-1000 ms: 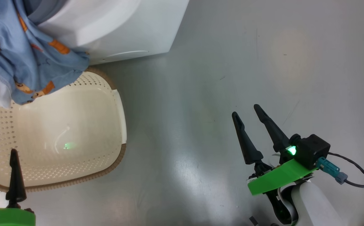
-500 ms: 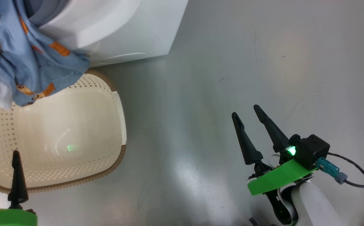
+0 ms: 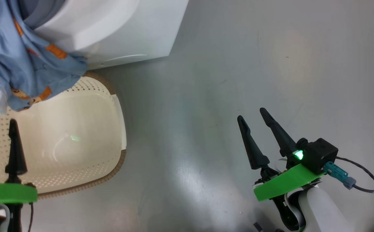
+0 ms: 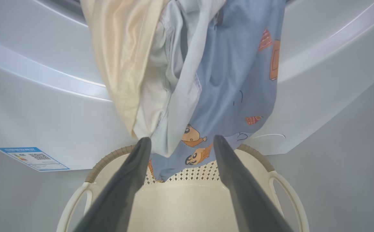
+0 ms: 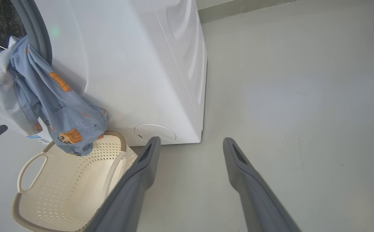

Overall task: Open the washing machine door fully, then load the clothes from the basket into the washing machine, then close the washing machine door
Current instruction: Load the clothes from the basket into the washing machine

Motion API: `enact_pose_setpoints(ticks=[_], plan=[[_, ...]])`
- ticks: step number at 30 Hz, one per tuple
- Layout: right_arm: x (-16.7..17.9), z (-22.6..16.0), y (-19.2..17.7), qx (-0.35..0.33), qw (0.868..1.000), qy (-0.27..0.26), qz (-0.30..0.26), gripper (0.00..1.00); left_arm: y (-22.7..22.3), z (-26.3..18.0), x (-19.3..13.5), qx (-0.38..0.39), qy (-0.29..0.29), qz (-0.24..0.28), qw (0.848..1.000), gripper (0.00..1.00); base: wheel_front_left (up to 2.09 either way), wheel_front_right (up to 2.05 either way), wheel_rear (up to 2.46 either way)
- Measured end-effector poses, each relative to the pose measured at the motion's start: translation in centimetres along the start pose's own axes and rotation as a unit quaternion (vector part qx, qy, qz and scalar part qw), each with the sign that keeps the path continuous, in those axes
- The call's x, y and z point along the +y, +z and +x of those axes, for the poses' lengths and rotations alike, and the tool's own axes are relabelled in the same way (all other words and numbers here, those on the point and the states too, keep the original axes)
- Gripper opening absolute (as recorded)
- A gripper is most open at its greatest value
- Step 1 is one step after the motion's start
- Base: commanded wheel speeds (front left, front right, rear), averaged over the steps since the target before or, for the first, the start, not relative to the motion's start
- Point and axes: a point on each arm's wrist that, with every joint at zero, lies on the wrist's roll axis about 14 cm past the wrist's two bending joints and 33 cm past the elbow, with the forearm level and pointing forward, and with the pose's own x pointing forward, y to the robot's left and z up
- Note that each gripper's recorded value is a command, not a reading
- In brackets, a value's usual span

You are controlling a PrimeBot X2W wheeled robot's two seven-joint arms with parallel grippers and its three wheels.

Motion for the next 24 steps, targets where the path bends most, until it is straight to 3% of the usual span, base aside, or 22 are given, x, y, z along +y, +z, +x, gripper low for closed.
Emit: enact_pose_setpoints(ticks=[24], plan=[[-1.1,-0.6,-1.0,0.015,1.0,-0.016,0.001,1.0,-0.4,7.2,-5.0,-0.003,-0.08,0.013,0.997,1.0,0.0,0.0,0.0]])
